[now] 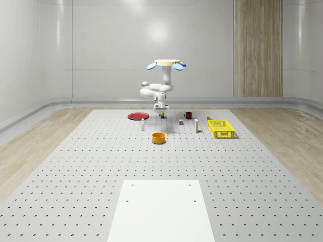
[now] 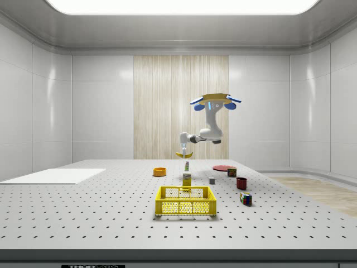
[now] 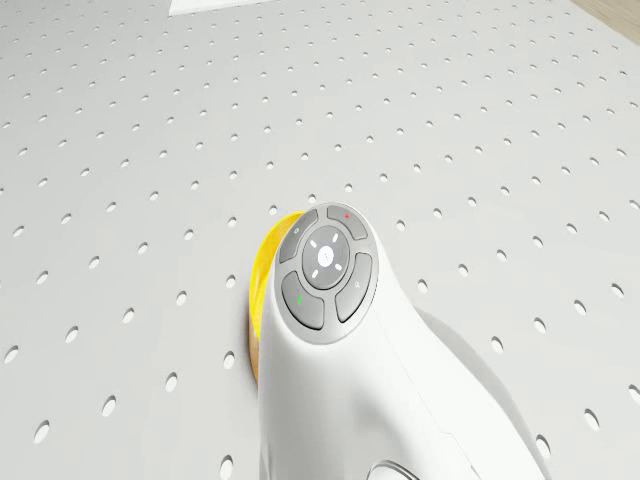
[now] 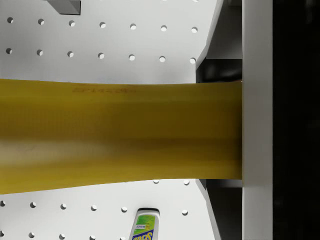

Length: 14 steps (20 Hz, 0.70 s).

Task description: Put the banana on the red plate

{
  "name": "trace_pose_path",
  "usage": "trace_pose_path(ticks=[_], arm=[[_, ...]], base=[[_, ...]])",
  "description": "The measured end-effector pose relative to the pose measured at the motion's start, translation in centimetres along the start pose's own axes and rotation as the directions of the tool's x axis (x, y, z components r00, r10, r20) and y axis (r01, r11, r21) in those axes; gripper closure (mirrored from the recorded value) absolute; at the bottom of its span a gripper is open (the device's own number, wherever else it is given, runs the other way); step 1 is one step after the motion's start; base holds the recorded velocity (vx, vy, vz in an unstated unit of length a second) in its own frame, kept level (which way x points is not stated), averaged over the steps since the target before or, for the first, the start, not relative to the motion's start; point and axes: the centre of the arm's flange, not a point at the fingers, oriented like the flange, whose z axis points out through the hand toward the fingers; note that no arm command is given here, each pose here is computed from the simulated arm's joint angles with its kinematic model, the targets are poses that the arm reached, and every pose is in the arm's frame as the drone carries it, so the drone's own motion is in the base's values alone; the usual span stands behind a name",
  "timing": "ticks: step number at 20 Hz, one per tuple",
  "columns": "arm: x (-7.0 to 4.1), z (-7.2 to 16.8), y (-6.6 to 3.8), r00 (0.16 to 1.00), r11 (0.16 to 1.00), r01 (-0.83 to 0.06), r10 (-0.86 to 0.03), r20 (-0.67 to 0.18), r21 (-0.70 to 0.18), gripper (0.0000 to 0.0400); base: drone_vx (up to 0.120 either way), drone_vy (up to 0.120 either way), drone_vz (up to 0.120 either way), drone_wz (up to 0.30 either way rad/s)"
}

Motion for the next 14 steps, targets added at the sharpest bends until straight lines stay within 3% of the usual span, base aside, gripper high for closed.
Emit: trace_pose_path(ticks=[14], arm=[[0.01, -0.01, 0.00, 0.916, 0.916, 0.400, -0.400, -0.003, 0.000, 0.0207]], base=[[0.000, 0.000, 0.000, -0.300]])
